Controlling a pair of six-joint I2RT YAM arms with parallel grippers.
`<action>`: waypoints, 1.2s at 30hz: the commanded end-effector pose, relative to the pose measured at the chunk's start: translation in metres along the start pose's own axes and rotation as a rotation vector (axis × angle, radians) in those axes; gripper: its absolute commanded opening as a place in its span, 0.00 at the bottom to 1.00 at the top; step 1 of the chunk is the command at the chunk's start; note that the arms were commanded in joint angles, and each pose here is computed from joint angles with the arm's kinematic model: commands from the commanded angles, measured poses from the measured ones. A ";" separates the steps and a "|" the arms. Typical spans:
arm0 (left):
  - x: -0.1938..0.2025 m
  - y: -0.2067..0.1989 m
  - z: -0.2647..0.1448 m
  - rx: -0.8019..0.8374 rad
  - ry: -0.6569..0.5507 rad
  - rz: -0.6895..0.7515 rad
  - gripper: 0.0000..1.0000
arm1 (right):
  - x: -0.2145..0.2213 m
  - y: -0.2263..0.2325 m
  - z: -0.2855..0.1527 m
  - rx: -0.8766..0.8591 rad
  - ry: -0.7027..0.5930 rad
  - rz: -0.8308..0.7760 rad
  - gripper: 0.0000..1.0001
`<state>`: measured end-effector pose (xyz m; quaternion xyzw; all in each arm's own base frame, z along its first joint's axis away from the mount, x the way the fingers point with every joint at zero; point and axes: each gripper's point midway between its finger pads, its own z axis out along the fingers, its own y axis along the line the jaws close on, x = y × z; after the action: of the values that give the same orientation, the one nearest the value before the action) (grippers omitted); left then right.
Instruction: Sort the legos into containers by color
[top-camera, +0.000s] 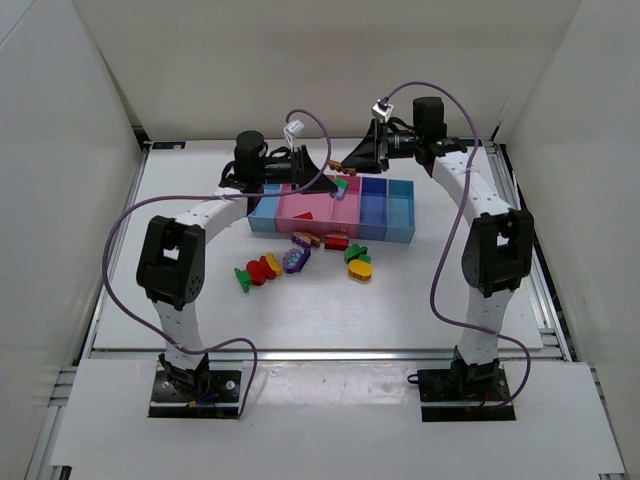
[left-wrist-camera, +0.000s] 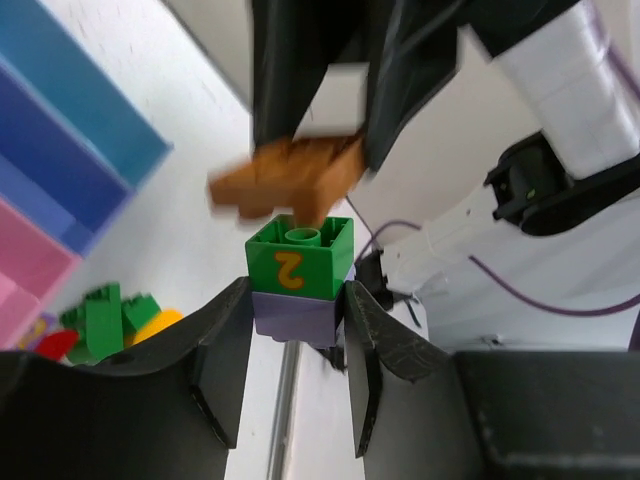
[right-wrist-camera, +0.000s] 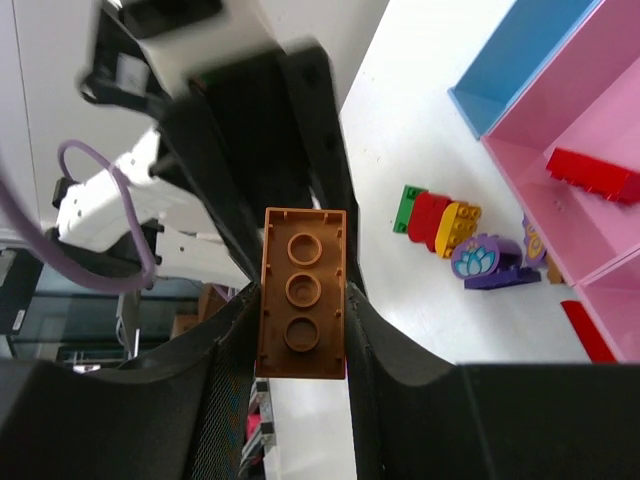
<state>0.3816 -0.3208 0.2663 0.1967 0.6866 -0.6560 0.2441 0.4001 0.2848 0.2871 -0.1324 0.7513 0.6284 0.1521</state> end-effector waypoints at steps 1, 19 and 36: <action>0.023 -0.026 0.001 0.052 0.069 0.010 0.10 | -0.027 0.022 -0.010 -0.009 -0.062 -0.120 0.00; 0.014 -0.047 -0.026 -0.060 -0.010 0.108 0.10 | -0.030 -0.027 -0.055 0.306 -0.189 -0.124 0.00; -0.012 -0.010 -0.110 -0.666 -0.201 0.244 0.10 | 0.024 -0.099 -0.001 0.869 -0.200 0.002 0.00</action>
<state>0.3783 -0.2260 0.2770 0.1293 0.8030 -0.4056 0.4171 0.3933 0.2948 0.2018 -0.0383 0.9071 0.3488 0.2323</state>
